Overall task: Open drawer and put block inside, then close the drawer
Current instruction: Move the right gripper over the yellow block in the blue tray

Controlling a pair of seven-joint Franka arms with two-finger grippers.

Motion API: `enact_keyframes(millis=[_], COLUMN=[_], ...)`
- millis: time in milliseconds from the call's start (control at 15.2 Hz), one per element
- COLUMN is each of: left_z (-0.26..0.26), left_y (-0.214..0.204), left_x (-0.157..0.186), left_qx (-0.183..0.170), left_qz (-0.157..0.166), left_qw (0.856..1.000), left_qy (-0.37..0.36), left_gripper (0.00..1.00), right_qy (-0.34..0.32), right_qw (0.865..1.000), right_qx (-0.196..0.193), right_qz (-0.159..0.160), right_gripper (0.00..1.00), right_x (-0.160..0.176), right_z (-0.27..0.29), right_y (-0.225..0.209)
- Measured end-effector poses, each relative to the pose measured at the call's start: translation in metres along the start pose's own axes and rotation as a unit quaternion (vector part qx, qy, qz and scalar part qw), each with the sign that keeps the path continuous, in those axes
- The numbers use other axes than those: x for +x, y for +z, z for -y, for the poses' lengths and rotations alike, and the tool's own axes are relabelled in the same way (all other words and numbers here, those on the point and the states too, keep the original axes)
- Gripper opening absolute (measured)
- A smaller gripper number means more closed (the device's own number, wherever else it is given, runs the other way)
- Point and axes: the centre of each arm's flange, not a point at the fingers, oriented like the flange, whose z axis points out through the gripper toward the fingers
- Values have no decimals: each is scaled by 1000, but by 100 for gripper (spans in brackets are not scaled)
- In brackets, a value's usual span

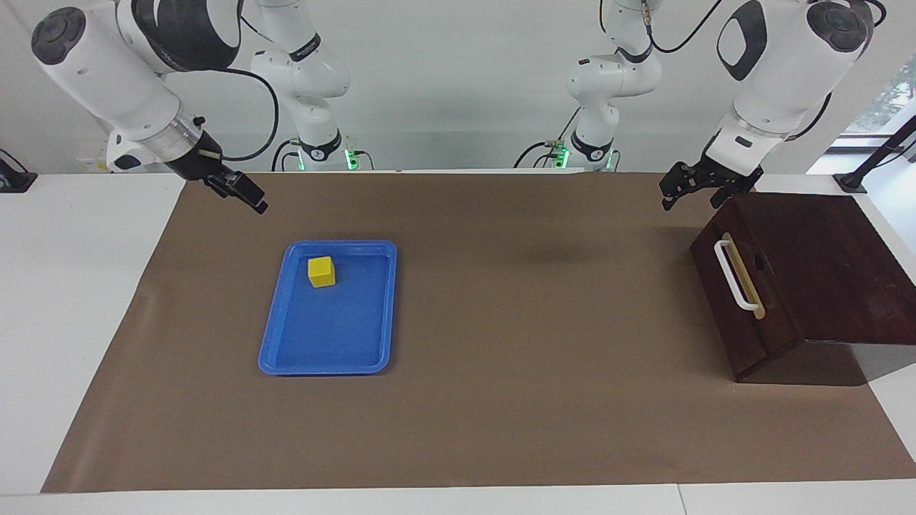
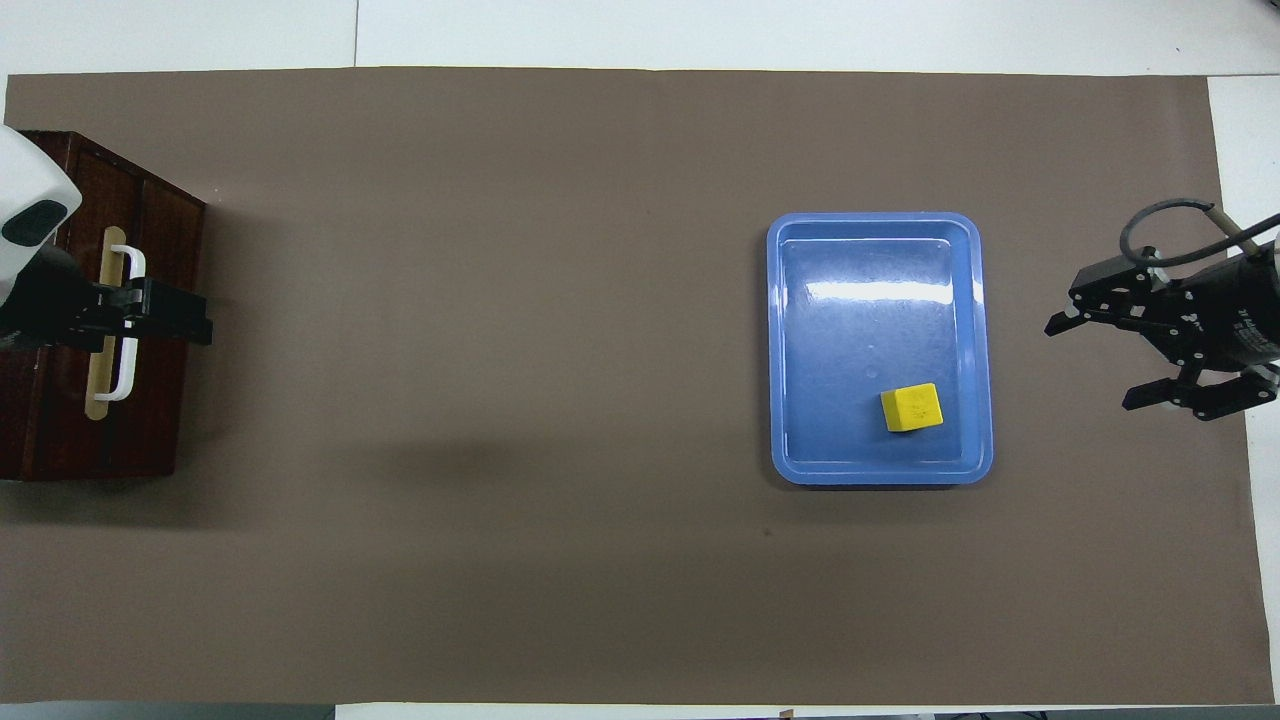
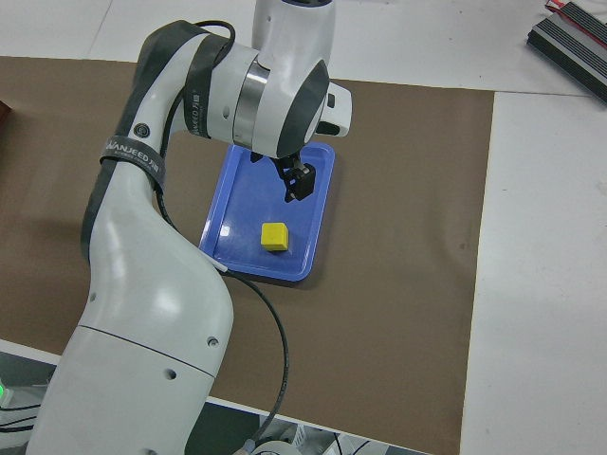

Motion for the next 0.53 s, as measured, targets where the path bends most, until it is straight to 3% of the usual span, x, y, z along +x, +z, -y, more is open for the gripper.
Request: enact_keyframes(millis=[263, 526], left_z=[0, 0], left_y=[0, 0], left_x=[0, 0], left_qx=[0, 0], left_qz=[0, 0], left_qw=[1000, 1000], left_qy=[0, 0], left_gripper=[100, 100], right_qy=[141, 222], right_qw=[986, 963], right_qx=[58, 93], right_qz=[63, 119], right_gripper=[100, 100], right_x=[32, 47], right_z=[0, -11], right_y=[59, 111])
